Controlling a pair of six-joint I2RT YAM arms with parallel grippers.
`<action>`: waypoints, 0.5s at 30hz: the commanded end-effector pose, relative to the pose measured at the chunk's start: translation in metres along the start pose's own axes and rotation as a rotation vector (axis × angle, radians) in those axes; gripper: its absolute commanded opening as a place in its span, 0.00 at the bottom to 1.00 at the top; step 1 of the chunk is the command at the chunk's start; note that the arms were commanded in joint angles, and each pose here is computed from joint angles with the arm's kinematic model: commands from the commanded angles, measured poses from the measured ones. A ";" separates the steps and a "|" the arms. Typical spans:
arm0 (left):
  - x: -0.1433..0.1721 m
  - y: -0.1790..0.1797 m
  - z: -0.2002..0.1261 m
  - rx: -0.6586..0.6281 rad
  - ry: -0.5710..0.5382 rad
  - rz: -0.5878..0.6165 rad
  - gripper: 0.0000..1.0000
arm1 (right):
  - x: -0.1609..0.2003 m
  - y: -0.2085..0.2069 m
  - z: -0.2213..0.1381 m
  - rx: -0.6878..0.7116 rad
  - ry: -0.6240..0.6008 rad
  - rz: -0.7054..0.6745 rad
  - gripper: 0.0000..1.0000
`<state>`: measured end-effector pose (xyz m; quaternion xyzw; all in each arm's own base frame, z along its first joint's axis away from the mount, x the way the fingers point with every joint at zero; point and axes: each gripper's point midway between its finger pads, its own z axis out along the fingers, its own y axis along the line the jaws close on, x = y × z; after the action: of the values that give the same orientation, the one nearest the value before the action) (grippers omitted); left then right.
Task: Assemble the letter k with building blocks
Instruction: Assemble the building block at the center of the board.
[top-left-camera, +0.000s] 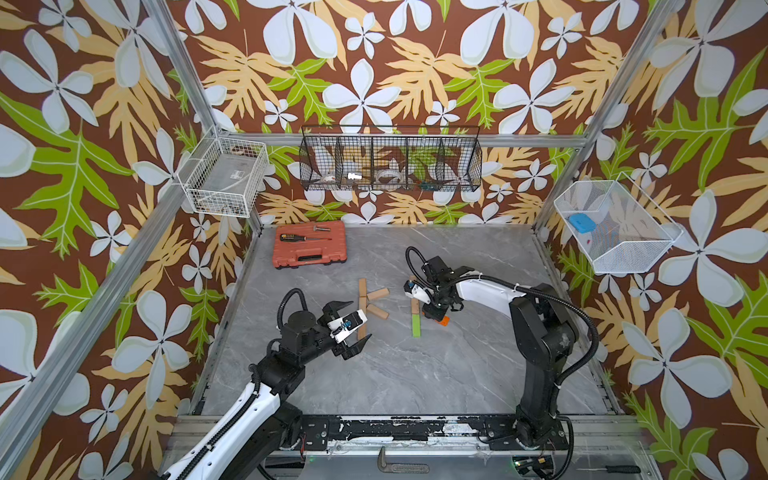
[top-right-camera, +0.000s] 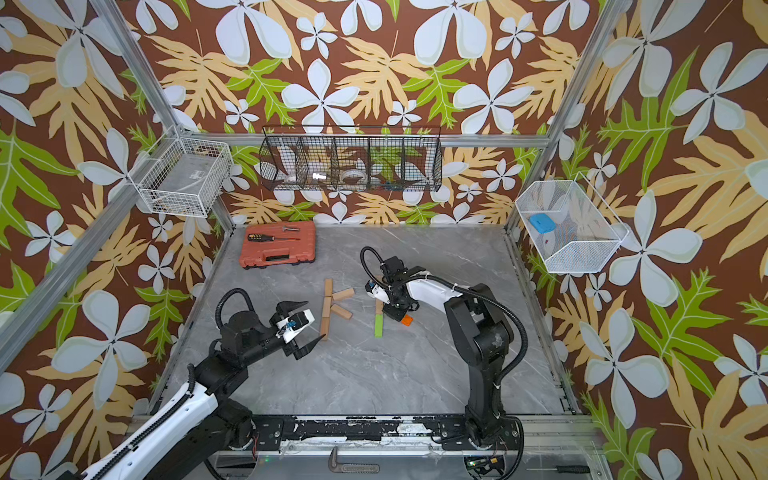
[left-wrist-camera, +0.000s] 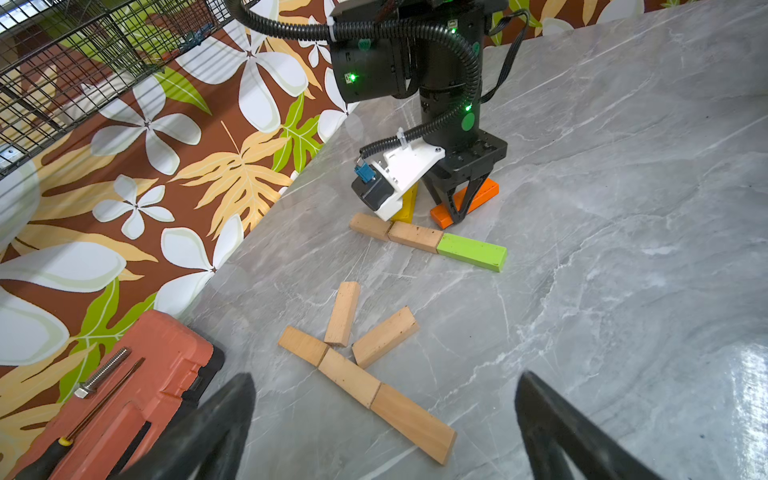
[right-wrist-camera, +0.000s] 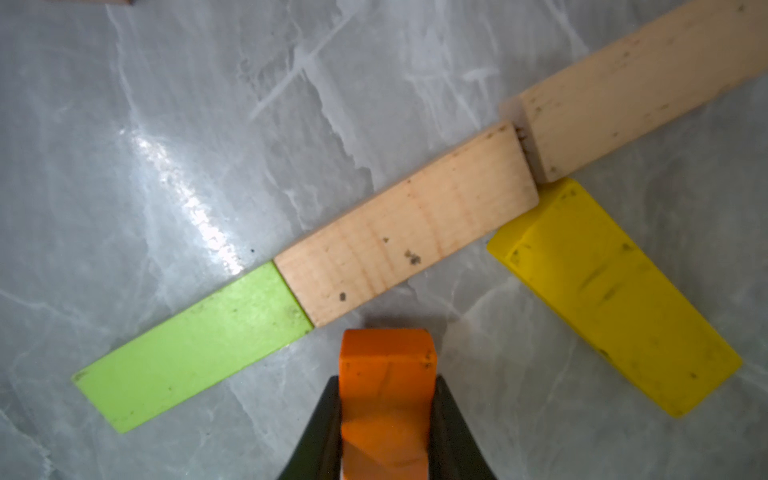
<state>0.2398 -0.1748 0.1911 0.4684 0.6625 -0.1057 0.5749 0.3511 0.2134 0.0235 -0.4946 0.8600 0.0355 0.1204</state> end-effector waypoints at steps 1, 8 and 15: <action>-0.004 0.001 -0.001 -0.002 -0.018 0.010 0.99 | 0.002 0.005 0.003 -0.024 0.015 0.015 0.20; -0.004 0.001 -0.001 -0.003 -0.019 0.010 0.99 | 0.000 0.002 0.005 -0.005 0.017 0.017 0.22; -0.004 0.001 -0.001 -0.004 -0.018 0.011 0.99 | -0.006 -0.005 0.006 0.017 0.012 0.025 0.22</action>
<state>0.2395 -0.1748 0.1920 0.4692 0.6609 -0.1049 0.5763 0.3556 0.2160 0.0198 -0.4872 0.8651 0.0298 0.1152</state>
